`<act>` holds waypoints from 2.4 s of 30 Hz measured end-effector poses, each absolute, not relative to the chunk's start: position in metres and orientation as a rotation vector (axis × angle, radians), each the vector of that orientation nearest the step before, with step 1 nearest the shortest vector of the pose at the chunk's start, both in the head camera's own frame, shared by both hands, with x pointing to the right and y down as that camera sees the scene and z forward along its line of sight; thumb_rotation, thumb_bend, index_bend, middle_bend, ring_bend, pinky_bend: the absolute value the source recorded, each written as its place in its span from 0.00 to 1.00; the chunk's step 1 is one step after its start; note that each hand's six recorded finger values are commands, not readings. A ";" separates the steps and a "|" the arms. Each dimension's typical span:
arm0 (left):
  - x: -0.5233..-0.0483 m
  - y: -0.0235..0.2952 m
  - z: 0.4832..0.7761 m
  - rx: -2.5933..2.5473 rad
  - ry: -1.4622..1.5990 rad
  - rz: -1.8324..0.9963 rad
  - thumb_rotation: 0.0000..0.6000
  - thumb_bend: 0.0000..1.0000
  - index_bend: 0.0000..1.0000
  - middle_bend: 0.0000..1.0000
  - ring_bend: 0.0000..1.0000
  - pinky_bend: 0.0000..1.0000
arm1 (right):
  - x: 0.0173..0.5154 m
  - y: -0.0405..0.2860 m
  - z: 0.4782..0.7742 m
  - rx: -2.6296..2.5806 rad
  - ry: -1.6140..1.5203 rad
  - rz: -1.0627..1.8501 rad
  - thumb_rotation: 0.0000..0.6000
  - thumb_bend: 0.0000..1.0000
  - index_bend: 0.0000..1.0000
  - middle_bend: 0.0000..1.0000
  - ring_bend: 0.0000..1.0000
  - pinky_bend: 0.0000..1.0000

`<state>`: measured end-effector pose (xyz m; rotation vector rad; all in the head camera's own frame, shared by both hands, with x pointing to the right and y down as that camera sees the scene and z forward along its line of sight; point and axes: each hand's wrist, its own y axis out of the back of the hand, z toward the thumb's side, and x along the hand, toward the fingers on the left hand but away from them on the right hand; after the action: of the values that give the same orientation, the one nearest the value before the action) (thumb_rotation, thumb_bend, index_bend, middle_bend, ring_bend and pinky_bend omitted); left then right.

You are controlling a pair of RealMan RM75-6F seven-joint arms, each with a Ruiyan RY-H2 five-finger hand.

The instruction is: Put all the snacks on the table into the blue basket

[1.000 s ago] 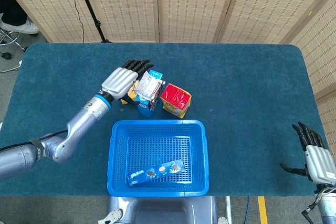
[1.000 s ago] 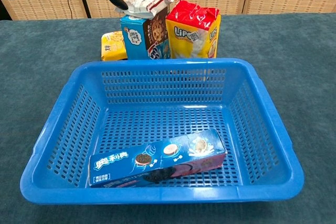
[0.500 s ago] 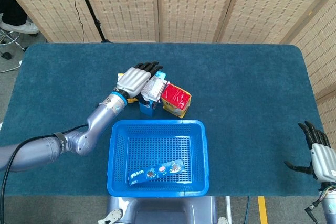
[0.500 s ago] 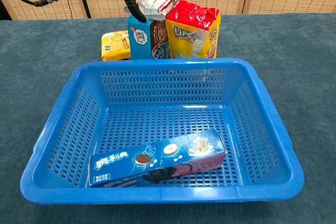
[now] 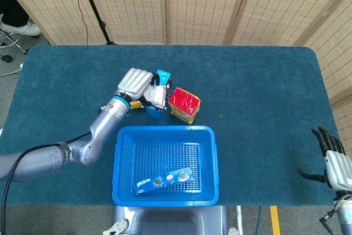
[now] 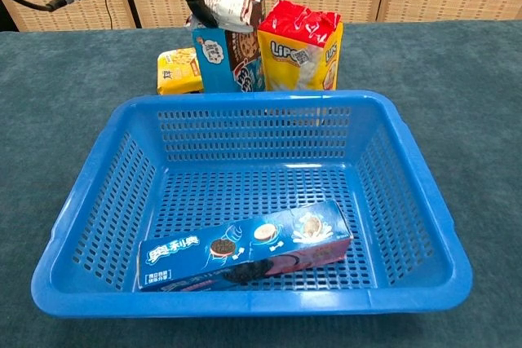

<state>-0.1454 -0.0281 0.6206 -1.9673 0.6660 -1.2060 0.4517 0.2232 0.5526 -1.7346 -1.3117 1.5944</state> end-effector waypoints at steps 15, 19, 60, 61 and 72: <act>-0.146 0.030 0.566 -2.052 0.524 -0.893 1.00 0.07 0.46 0.47 0.50 0.44 | 0.445 0.225 0.554 -1.745 -1.287 1.591 1.00 0.00 0.00 0.00 0.00 0.00; -0.150 0.065 0.572 -2.072 0.435 -0.812 1.00 0.06 0.43 0.44 0.47 0.44 | 0.445 0.226 0.555 -1.745 -1.282 1.597 1.00 0.00 0.00 0.00 0.00 0.00; -0.437 0.103 0.558 -1.745 0.982 -1.313 1.00 0.00 0.00 0.00 0.00 0.03 | 0.307 0.088 0.543 -2.190 -1.098 0.963 1.00 0.00 0.00 0.00 0.00 0.00; -0.441 0.105 0.558 -1.742 0.998 -1.323 1.00 0.00 0.00 0.00 0.00 0.03 | 0.300 0.087 0.544 -2.209 -1.086 0.953 1.00 0.00 0.00 0.00 0.00 0.00; -0.469 0.126 0.560 -1.737 1.095 -1.359 1.00 0.00 0.00 0.00 0.00 0.03 | 0.217 0.062 0.573 -2.382 -0.956 0.941 1.00 0.00 0.00 0.00 0.00 0.00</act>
<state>-0.4688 0.1257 0.5598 -1.7366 1.0954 -1.3593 0.2173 0.0618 0.5729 -2.3823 -0.9565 0.9408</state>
